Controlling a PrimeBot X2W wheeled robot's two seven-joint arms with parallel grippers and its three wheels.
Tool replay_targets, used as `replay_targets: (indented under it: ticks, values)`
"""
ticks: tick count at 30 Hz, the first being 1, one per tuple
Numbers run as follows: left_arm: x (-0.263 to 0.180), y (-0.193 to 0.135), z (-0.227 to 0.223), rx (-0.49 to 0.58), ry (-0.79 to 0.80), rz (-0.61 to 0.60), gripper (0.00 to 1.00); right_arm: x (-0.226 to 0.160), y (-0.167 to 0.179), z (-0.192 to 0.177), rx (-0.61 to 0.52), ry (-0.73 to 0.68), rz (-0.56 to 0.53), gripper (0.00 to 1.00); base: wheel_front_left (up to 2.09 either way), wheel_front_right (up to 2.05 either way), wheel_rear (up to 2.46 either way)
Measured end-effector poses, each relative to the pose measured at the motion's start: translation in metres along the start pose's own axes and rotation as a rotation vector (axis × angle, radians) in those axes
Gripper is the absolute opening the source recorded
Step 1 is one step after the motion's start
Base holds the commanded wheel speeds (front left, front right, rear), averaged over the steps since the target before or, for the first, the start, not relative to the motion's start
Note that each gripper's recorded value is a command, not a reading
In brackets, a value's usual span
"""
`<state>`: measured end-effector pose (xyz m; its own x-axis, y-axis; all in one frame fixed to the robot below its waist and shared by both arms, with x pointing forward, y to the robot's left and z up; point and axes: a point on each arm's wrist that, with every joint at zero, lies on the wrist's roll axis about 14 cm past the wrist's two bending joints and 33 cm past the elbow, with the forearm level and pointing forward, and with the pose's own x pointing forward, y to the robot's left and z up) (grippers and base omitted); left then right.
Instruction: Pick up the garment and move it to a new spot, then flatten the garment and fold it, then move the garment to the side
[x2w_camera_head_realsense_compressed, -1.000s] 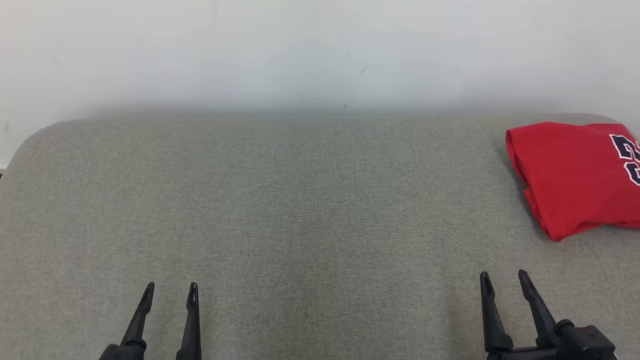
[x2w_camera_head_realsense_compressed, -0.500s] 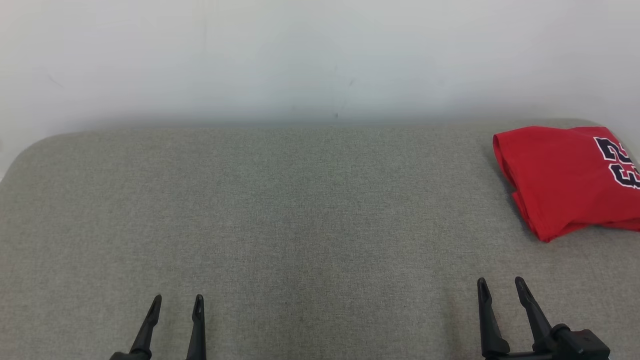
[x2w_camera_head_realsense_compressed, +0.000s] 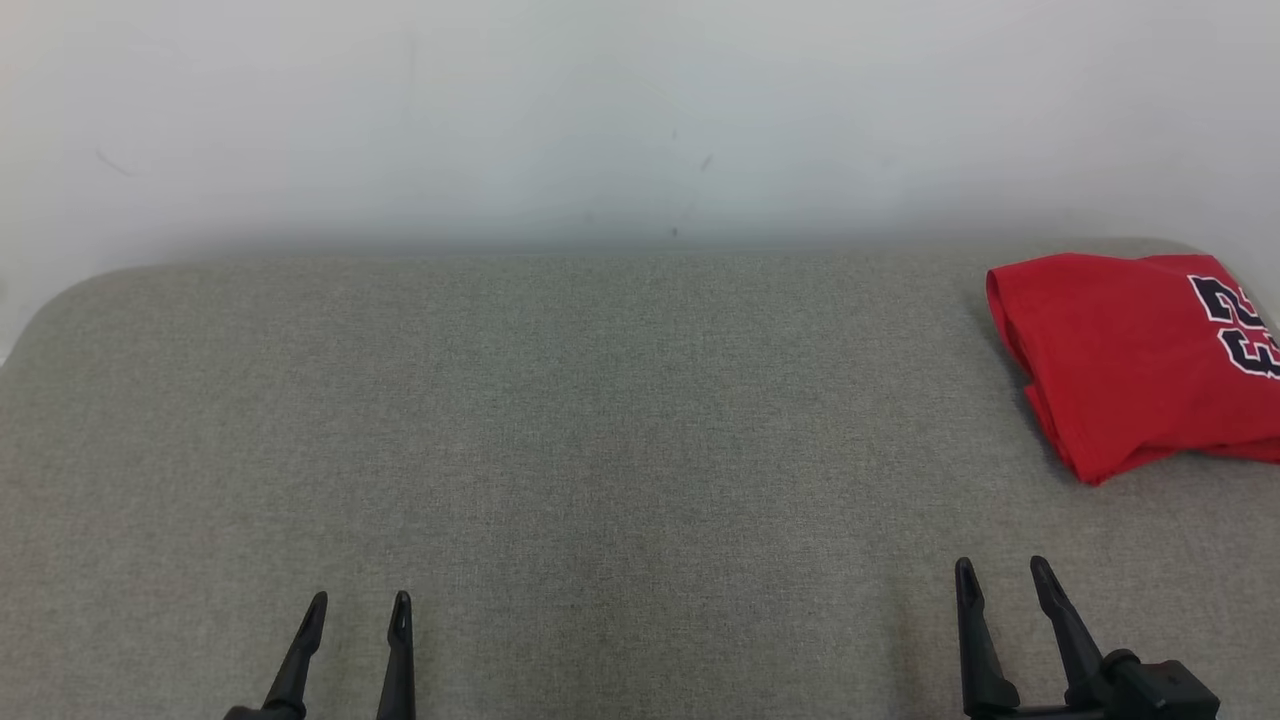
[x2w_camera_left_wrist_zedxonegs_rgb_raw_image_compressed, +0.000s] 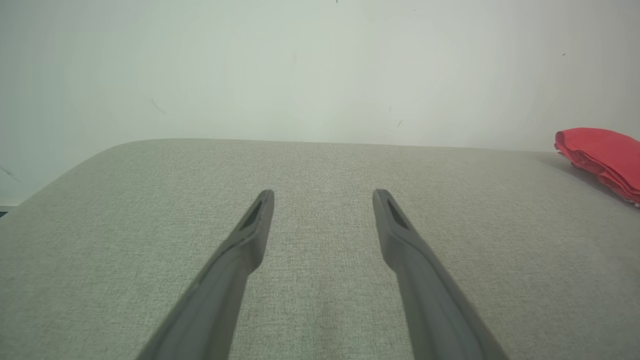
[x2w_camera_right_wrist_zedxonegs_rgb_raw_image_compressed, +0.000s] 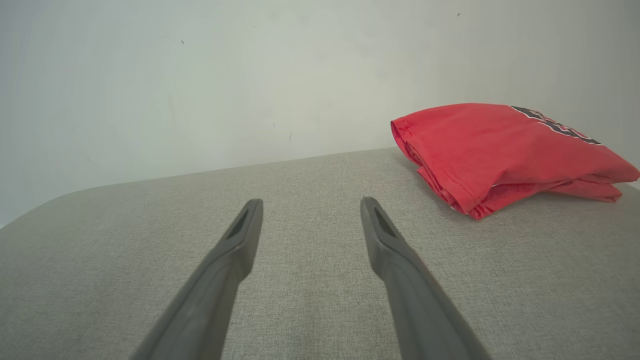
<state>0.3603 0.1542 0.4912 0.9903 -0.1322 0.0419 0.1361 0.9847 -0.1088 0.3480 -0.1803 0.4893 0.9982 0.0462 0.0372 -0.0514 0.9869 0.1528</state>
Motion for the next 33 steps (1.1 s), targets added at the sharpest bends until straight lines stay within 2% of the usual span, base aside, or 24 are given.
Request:
replay_targets:
  ticks: [33]
  values:
    - [-0.0032,0.0054,-0.0027,0.012,0.01,0.015,1.0,-0.0005,0.0,-0.0044,0.002,0.014,-0.002,1.0,0.0,0.0,0.0]
